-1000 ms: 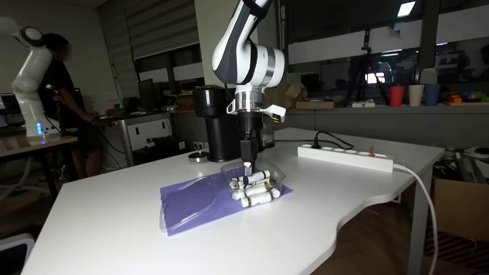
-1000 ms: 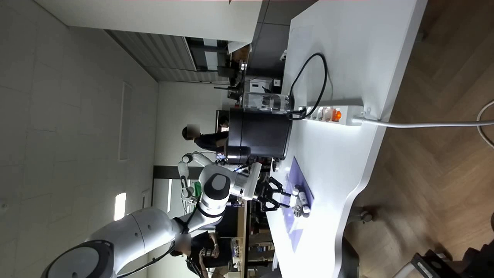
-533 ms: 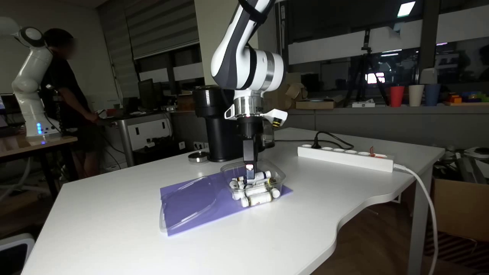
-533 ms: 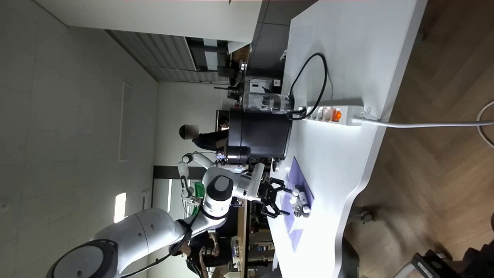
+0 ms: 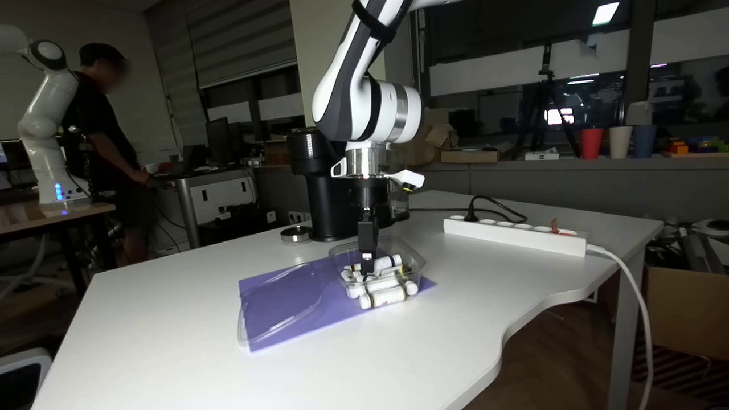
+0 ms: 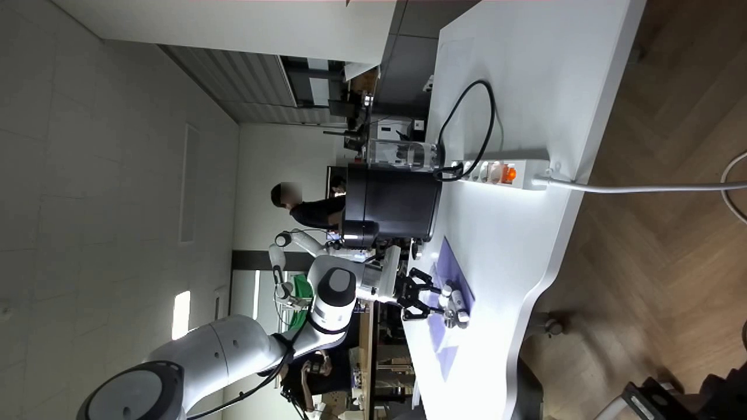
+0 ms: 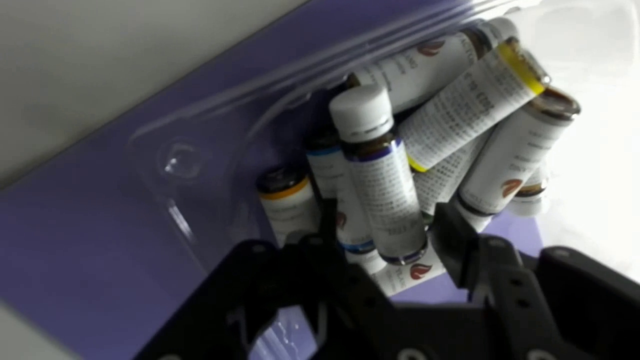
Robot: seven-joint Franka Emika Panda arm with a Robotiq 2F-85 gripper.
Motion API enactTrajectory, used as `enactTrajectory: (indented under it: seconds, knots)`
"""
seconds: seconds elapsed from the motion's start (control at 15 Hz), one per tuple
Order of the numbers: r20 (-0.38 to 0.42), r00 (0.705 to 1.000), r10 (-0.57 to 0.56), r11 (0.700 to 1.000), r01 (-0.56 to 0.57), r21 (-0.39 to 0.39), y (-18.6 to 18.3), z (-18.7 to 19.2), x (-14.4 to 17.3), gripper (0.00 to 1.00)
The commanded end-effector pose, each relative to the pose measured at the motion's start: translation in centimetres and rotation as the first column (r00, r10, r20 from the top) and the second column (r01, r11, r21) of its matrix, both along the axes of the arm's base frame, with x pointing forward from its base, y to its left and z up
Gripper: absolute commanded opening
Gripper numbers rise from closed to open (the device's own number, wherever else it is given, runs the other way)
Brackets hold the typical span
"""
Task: Put one of the things in the container on the table
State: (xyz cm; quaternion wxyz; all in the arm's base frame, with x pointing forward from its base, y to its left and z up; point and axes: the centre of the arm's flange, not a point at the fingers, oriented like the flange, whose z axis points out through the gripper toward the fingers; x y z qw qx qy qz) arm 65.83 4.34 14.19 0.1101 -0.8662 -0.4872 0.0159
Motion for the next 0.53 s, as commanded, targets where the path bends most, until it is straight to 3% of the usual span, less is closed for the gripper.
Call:
enactTrajectory:
  seconds: [0.0,0.2,0.47]
  knots:
    - [0.028,1.0,-0.013,1.0,0.013,-0.008,0.2,0.8,0.0,0.21]
    - [0.023,0.997,-0.071,0.997,0.071,0.018,0.1,2.8,0.7,0.04]
    - [-0.027,0.97,-0.242,0.966,0.243,0.083,-1.0,8.5,1.7,0.07]
